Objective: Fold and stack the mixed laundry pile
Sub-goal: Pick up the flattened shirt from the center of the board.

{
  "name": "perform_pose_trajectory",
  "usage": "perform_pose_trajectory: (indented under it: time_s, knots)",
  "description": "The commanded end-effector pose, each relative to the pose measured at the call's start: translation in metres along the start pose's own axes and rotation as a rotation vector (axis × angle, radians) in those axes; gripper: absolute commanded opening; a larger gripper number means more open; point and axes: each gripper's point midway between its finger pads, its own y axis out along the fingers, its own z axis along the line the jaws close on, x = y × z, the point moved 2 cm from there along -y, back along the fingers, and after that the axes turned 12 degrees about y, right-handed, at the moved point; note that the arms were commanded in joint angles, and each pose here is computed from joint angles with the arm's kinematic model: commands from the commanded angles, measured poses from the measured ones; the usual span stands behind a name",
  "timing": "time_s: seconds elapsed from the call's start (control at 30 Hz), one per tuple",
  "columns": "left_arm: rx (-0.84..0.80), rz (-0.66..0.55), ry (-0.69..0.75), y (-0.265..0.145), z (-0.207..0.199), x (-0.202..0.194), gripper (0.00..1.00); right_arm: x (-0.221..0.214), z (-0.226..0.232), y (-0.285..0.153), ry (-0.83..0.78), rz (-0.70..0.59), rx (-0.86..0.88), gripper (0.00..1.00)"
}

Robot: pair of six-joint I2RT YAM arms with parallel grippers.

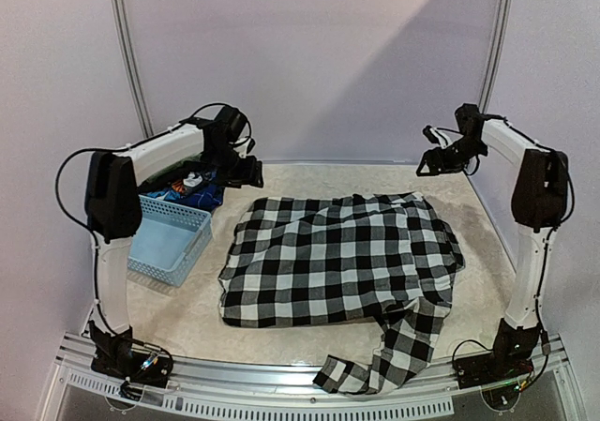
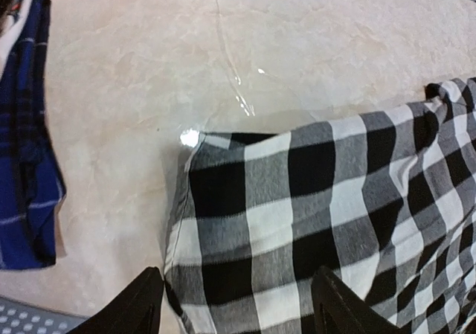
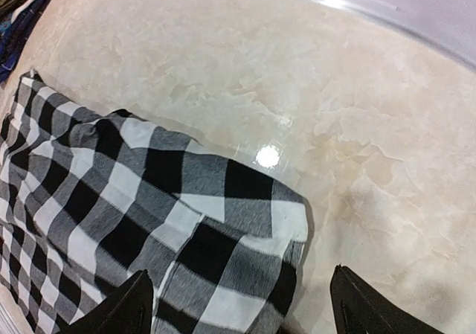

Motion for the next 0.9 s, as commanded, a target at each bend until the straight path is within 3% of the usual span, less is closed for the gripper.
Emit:
perform_pose_trajectory:
  time_s: [0.0, 0.2, 0.5, 0.73, 0.87]
  knots:
    - [-0.052, -0.031, -0.014, 0.038, 0.013, 0.020, 0.70, -0.014, -0.015, 0.054, 0.126, 0.111, 0.075, 0.83]
    - [-0.059, 0.004, -0.056, 0.081, 0.032, 0.010, 0.71, -0.042, -0.036, 0.101, 0.165, 0.215, 0.070, 0.84]
    - [-0.064, 0.082, -0.121, 0.119, 0.048, -0.011, 0.63, -0.041, -0.058, 0.111, 0.200, 0.184, 0.073, 0.80]
    - [-0.096, 0.082, -0.128, 0.132, 0.047, -0.016, 0.54, -0.044, -0.048, 0.126, 0.250, 0.208, 0.194, 0.58]
    - [-0.126, 0.066, -0.142, 0.140, 0.047, -0.014, 0.34, -0.041, -0.048, 0.128, 0.262, 0.198, 0.209, 0.27]
